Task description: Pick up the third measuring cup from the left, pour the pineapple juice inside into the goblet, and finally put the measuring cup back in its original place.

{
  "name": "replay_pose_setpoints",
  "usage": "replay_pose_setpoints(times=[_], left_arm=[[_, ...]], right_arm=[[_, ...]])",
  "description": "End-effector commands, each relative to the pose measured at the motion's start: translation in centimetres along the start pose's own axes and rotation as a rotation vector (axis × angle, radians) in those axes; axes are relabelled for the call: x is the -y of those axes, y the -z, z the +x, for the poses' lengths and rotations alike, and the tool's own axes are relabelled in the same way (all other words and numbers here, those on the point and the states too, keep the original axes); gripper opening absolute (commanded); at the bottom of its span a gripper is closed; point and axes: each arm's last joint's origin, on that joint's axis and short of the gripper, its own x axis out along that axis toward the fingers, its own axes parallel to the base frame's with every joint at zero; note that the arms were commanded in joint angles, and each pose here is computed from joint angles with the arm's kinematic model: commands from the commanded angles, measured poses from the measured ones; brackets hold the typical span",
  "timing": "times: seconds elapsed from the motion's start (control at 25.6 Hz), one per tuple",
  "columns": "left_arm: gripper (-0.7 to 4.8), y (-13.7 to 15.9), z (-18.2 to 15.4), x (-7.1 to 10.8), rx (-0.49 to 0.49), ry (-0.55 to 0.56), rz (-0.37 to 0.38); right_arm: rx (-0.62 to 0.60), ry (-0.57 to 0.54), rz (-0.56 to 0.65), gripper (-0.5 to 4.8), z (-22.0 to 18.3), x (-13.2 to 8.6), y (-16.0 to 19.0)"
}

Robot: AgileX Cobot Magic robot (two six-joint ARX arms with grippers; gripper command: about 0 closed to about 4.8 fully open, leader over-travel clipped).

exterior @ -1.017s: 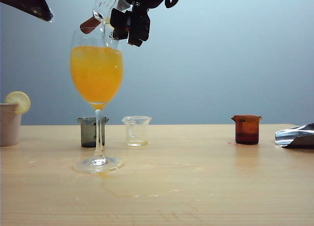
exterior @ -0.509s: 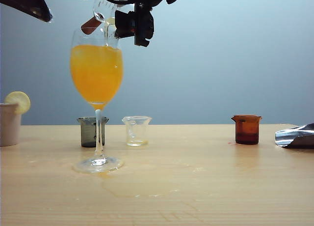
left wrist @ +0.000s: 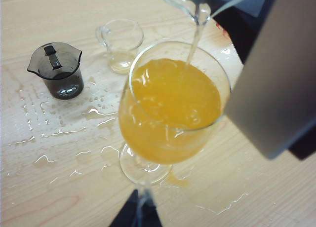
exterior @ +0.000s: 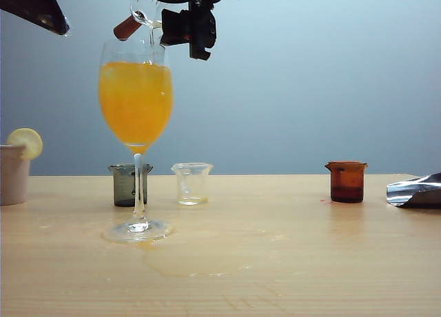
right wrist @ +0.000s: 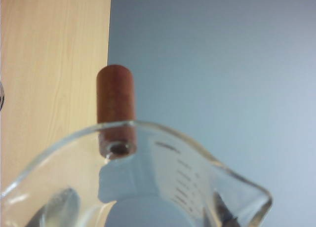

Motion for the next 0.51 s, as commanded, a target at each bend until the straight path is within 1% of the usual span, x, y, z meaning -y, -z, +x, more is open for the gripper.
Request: replay_pose_setpoints(times=[0.04,0.23,0.39,0.51], left_arm=[[-0.05,-0.13,-0.14,0.02,0.008,0.000,0.004],[-0.05,-0.13,-0.14,0.02,0.008,0.000,0.004],[-0.05,-0.14,-0.14,0.02,0.009,0.001,0.004],[-0.05,-0.16,-0.14,0.02,0.011,0.001,0.004]], right_arm=[[0.012,0.047,-0.039,1.07,-0.20,0.87,-0.14],[0.022,0.048,-0.065,1.07,-0.20,0.89,-0.17],[0.022,0.051,-0.047,1.06,-0.20,0.91,-0.17],[0.028,0.075,0.136,1.06,-0.22,1.18,-0.19]])
